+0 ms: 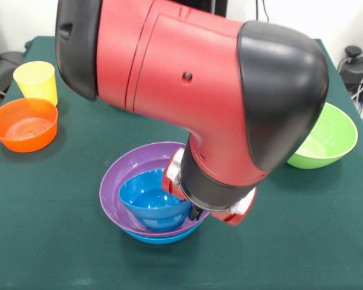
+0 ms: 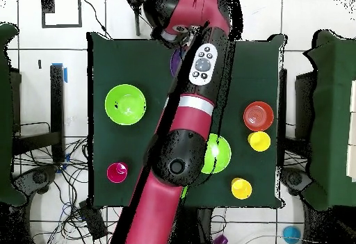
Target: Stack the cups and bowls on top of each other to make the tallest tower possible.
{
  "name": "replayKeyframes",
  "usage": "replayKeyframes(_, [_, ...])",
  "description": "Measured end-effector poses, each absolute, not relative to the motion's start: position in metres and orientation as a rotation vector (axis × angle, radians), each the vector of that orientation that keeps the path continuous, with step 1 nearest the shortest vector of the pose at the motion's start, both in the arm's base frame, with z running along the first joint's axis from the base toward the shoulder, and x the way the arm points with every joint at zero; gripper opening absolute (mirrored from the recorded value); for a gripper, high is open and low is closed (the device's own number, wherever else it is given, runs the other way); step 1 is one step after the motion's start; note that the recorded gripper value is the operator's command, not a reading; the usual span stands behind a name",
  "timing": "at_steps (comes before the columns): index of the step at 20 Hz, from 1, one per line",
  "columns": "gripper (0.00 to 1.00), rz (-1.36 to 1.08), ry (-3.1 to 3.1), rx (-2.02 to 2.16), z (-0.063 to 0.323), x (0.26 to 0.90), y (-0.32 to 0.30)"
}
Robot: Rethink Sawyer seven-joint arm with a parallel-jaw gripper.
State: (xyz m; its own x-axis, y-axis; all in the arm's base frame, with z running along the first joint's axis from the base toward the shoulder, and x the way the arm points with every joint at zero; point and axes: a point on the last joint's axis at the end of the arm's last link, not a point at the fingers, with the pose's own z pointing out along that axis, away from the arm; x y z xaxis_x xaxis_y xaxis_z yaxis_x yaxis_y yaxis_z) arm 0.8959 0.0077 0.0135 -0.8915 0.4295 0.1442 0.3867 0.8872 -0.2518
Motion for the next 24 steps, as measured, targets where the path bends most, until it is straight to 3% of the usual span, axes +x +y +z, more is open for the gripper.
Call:
replayKeyframes(13, [0.00, 0.355, -2.855, -0.619, -0.005, 0.888, -0.003])
replayKeyframes(24, [0.00, 0.376, -2.876, -0.613, 0.011, 0.887, 0.006])
